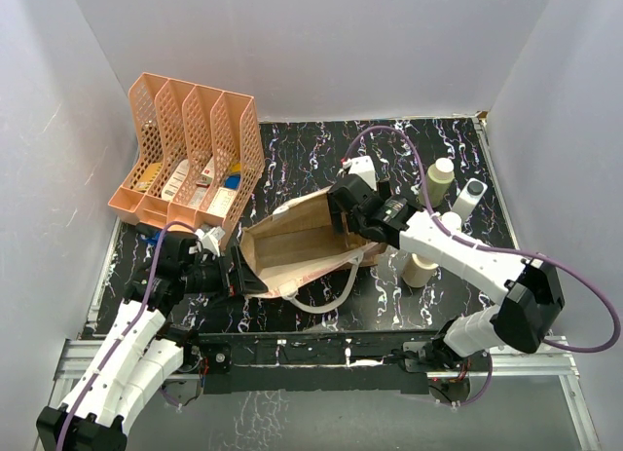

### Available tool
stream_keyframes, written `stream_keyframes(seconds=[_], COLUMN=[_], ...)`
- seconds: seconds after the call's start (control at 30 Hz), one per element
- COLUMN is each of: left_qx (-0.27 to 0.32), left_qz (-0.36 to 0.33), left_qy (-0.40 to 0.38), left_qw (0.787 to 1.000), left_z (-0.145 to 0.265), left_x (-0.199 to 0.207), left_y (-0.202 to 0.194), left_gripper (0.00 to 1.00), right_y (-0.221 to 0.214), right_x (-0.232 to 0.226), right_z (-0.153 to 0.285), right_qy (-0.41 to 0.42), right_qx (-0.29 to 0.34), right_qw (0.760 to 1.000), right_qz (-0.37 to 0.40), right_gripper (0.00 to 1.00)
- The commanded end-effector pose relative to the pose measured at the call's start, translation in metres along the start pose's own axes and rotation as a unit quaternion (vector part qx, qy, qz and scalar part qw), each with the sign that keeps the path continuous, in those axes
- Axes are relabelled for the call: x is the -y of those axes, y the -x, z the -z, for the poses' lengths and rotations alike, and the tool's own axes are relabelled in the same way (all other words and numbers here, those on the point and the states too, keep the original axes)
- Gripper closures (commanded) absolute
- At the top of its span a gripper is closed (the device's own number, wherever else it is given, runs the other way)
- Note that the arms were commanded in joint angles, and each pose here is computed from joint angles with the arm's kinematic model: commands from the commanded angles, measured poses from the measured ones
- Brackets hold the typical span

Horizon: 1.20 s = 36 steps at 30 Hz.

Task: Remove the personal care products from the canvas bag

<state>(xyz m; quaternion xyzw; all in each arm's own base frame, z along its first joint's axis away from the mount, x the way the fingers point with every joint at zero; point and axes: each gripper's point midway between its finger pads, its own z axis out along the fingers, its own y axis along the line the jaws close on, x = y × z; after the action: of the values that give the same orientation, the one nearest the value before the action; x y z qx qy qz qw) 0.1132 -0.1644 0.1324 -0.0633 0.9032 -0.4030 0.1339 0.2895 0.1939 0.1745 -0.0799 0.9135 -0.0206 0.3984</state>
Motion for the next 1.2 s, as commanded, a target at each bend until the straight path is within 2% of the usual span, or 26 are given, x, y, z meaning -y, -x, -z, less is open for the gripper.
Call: stream_keyframes(seconds=[0.0,0.3,0.7,0.83,1.0,1.17], left_qx=[-0.018,-0.015,-0.011,-0.011,-0.012,-0.011], left_qz=[0.004,0.002,-0.002,-0.001,-0.001,0.002], left_qy=[0.008,0.01,0.018,0.019,0.021,0.023], left_qw=[1.0,1.0,1.0,1.0,1.0,1.0], left_z=[-0.001,-0.001,0.001,0.0,0.0,0.0], left_x=[-0.008,-0.008,-0.008,-0.009,-0.011,-0.011], left_y=[-0.011,-0.009,-0.006,-0.006,-0.007,-0.006], left_gripper=[0.03,0.03,0.03,0.03,0.03,0.03], right_y=[0.019,0.005,-0.033,-0.029,-0.014,0.016], right_x=[0.01,0.004,0.003,-0.001,-0.009,-0.025], right_z=[-0.011,-0.042,-0.055,-0.058,-0.049,-0.021], right_qy=[-0.018,-0.001,0.006,0.011,0.035,0.108], right_qx=[0.032,0.004,-0.039,-0.037,-0.019,0.033], right_qw=[0.999,1.0,0.999,0.999,0.999,0.992], right_qz=[-0.013,-0.011,-0.003,-0.004,-0.019,-0.056], right_gripper=[0.11,0.22,0.33,0.45,0.78,0.89])
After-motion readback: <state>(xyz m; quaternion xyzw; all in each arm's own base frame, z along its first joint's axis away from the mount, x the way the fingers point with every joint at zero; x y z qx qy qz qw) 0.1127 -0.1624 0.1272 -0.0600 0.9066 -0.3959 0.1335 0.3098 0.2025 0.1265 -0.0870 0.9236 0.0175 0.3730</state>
